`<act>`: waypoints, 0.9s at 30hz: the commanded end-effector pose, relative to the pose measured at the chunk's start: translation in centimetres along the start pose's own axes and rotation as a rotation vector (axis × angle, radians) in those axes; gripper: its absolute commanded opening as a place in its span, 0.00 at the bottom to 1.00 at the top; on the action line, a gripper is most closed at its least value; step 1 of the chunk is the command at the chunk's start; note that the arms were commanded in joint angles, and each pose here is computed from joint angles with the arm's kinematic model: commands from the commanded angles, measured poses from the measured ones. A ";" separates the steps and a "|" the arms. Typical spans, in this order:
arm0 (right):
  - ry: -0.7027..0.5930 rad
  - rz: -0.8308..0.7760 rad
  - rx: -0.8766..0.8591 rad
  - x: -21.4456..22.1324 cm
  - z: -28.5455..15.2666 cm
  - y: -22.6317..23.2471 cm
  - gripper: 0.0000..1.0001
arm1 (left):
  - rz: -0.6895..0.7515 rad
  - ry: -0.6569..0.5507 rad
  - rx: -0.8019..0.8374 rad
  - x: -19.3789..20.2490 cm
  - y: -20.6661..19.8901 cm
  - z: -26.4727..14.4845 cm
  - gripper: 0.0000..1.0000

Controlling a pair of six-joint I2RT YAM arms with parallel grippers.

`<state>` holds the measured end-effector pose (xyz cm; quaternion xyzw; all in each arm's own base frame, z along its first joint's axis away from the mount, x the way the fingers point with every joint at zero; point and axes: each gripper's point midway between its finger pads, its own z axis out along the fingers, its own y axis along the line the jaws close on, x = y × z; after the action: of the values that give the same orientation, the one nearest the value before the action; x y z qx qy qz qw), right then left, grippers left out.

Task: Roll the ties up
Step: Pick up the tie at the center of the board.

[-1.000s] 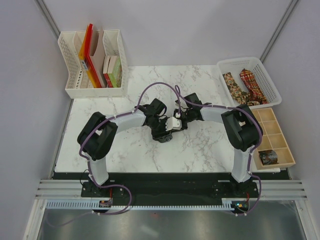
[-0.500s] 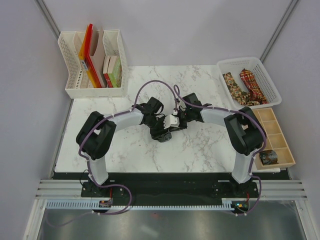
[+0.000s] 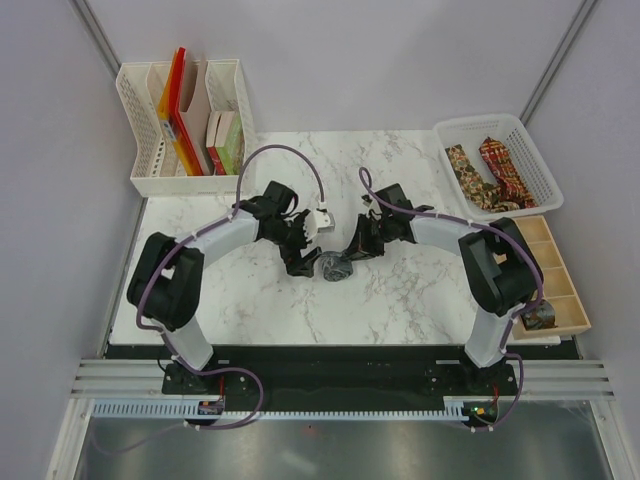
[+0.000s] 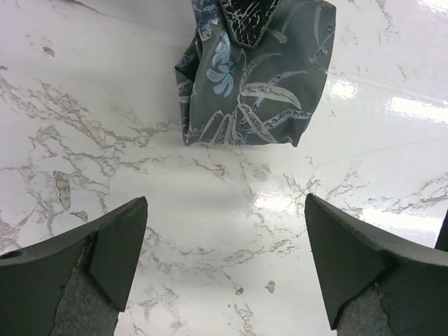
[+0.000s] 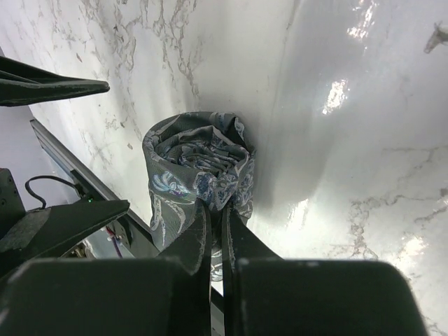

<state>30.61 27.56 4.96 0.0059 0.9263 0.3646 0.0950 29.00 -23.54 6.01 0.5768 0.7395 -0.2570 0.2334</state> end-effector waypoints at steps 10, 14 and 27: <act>-0.144 -0.081 0.138 -2.5 -7.1 -0.9 0.00 | -0.071 -0.136 -0.019 -2.9 -1.8 -4.2 1.00; -0.235 -0.161 0.162 -3.7 -11.0 -0.7 0.00 | -0.071 -0.148 -0.025 -3.3 -2.2 -4.9 1.00; -0.479 -0.409 0.490 -6.5 -29.3 -4.7 0.00 | -0.066 -0.183 0.002 -4.4 -3.6 -6.2 1.00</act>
<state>33.43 8.85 19.00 -0.0356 0.9288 0.1778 0.3232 27.40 -22.90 12.01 0.5344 0.7431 -0.2883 0.2813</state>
